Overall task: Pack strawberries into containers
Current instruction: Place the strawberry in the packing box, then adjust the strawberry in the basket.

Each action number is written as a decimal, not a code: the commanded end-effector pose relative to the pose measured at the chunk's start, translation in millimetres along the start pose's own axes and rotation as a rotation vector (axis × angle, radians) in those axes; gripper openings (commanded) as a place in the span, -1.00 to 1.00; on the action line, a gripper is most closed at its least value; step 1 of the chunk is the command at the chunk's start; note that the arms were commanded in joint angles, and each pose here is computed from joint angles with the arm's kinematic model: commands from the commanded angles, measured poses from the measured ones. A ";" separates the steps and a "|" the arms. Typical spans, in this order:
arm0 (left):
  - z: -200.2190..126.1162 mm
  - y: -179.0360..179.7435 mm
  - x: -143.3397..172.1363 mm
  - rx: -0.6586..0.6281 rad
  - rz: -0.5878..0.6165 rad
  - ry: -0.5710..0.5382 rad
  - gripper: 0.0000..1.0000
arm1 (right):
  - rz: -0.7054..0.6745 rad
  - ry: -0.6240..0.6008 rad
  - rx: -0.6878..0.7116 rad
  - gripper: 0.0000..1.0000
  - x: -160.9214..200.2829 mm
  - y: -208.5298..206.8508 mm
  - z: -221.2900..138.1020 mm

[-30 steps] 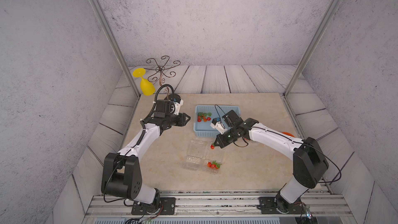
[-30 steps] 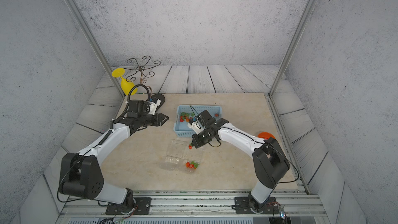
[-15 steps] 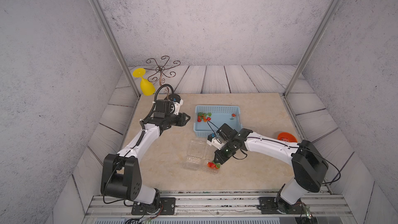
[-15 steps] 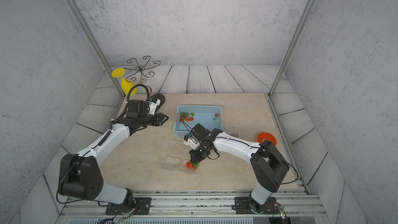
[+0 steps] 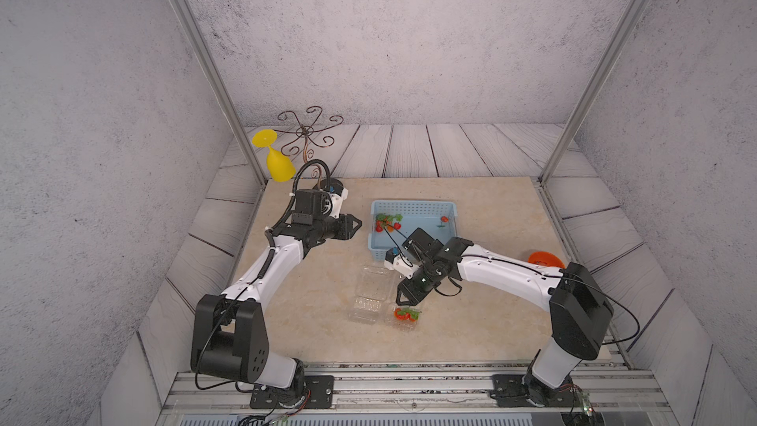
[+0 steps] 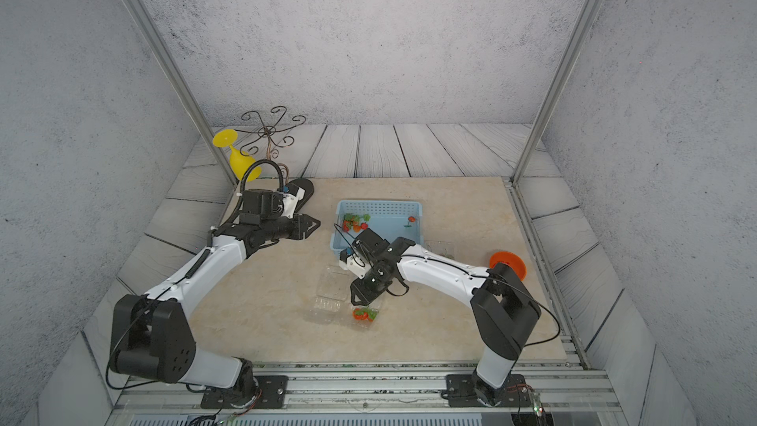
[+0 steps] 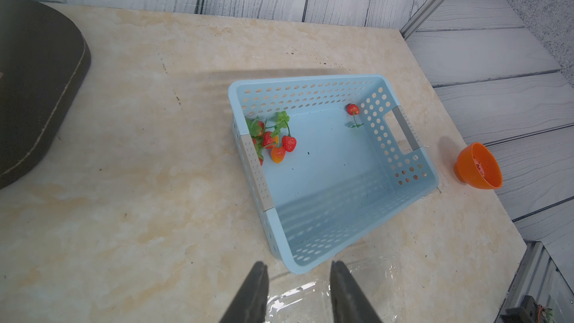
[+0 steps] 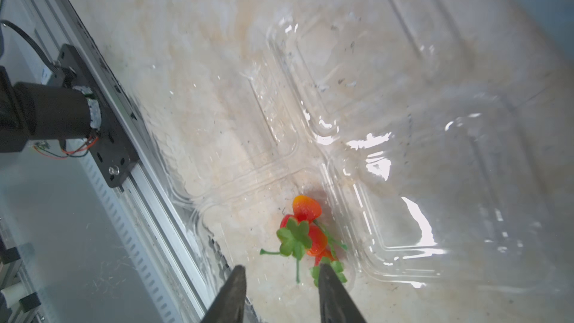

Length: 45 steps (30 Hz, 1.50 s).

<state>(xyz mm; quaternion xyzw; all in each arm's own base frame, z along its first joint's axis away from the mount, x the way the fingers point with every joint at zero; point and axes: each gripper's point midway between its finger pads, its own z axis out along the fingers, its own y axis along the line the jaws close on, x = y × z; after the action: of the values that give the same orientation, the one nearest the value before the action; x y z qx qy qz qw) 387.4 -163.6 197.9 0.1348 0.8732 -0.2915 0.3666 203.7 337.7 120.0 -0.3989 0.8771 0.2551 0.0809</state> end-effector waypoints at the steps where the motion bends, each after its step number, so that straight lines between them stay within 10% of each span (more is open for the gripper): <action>1: -6.1 -8.6 -8.7 0.014 0.034 -0.027 -0.25 | -0.004 -0.053 0.060 -0.18 -24.0 -20.2 -16.9; 18: 0.7 -5.9 -4.3 0.021 0.022 -0.008 -0.25 | 0.346 -0.251 0.268 -0.11 -152.9 -216.6 1.5; 45: 7.4 -0.6 1.2 0.010 0.017 0.016 -0.25 | 0.261 -0.302 0.128 -0.22 -200.3 -241.0 66.8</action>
<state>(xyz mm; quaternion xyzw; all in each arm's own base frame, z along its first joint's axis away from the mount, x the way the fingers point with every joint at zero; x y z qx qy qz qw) 388.8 -164.4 189.6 0.1333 0.8775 -0.2913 0.3570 516.0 367.0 62.3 -0.2260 0.9119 0.2603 0.2228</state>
